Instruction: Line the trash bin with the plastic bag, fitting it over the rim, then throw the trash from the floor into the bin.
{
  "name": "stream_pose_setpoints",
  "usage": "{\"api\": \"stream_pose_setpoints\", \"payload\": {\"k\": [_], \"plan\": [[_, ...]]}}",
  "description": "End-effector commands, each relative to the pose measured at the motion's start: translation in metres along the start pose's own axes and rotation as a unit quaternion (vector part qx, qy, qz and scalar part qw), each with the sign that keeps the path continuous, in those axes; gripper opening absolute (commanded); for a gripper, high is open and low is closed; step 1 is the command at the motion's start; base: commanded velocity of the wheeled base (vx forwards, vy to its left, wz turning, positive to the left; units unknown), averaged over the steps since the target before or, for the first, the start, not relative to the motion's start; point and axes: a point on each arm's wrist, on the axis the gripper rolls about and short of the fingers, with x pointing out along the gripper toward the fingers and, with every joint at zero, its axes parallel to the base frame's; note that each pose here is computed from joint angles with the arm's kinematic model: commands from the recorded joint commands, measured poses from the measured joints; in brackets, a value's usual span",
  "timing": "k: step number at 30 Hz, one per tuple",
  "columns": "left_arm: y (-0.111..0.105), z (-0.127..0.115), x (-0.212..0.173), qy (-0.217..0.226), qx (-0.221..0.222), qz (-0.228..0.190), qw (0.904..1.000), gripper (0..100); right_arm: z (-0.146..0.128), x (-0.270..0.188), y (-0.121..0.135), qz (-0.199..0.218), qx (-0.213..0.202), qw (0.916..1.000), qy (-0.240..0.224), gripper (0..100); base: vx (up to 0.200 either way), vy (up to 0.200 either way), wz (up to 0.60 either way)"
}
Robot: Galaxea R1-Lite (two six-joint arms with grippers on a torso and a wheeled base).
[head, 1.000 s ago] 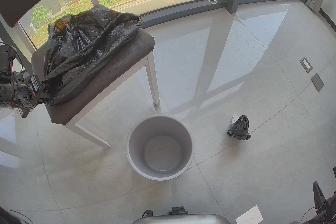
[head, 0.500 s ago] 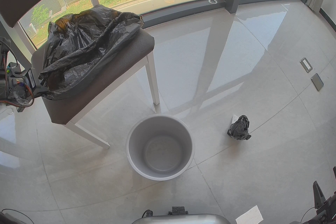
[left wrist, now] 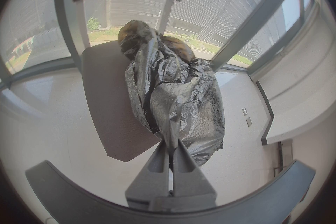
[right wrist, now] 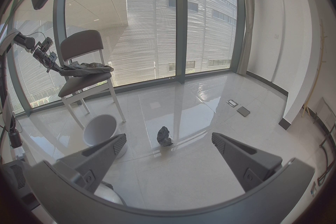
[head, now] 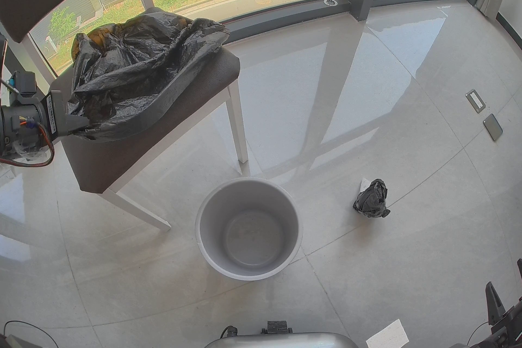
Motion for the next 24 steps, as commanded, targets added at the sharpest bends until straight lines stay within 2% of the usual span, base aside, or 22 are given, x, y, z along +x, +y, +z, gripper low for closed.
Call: {"api": "stream_pose_setpoints", "payload": {"k": [1,4,6,8,11,17,19,21,22,24], "plan": [[-0.01,-0.003,-0.021,-0.016,0.035,-0.023,0.999,0,-0.005,0.0,0.0,0.002,0.002,1.0,0.001,100,0.0,0.0,0.0],[-0.013,-0.006,-0.029,-0.013,0.06,-0.031,0.9976,0,-0.005,0.0,0.0,0.003,-0.001,1.0,0.001,100,0.0,0.0,0.0],[-0.019,-0.01,-0.033,-0.009,0.071,-0.045,0.9964,0,-0.005,0.0,0.001,0.018,-0.01,0.9998,-0.001,100,0.0,0.0,0.0],[-0.024,-0.015,-0.039,-0.006,0.082,-0.053,0.9952,0,-0.005,0.0,0.002,0.04,-0.036,0.9986,-0.003,100,0.0,0.0,0.0],[-0.03,-0.021,-0.042,-0.002,0.1,-0.061,0.9931,0,-0.005,0.0,0.002,0.044,-0.039,0.9983,-0.002,100,0.0,0.0,0.0],[-0.036,-0.041,-0.056,0.004,0.174,-0.096,0.98,0,-0.003,0.001,0.002,0.052,-0.035,0.998,0.005,100,0.0,0.0,0.0],[-0.04,-0.042,-0.06,-0.002,0.187,-0.104,0.9768,0,0.037,-0.002,0.002,0.078,0.013,0.9966,-0.02,100,0.0,0.0,0.0],[-0.046,-0.043,-0.063,-0.005,0.198,-0.115,0.9735,0,0.092,0.011,0.002,0.111,0.098,0.989,-0.001,100,0.0,0.0,0.0],[-0.049,-0.044,-0.063,-0.006,0.201,-0.116,0.9726,0,0.1,0.015,0.002,0.115,0.112,0.987,0.006,100,0.0,0.0,0.0],[-0.053,-0.043,-0.064,-0.011,0.207,-0.119,0.971,0,0.096,0.024,0.003,0.122,0.093,0.9877,0.033,100,0.0,0.0,0.0]]}}
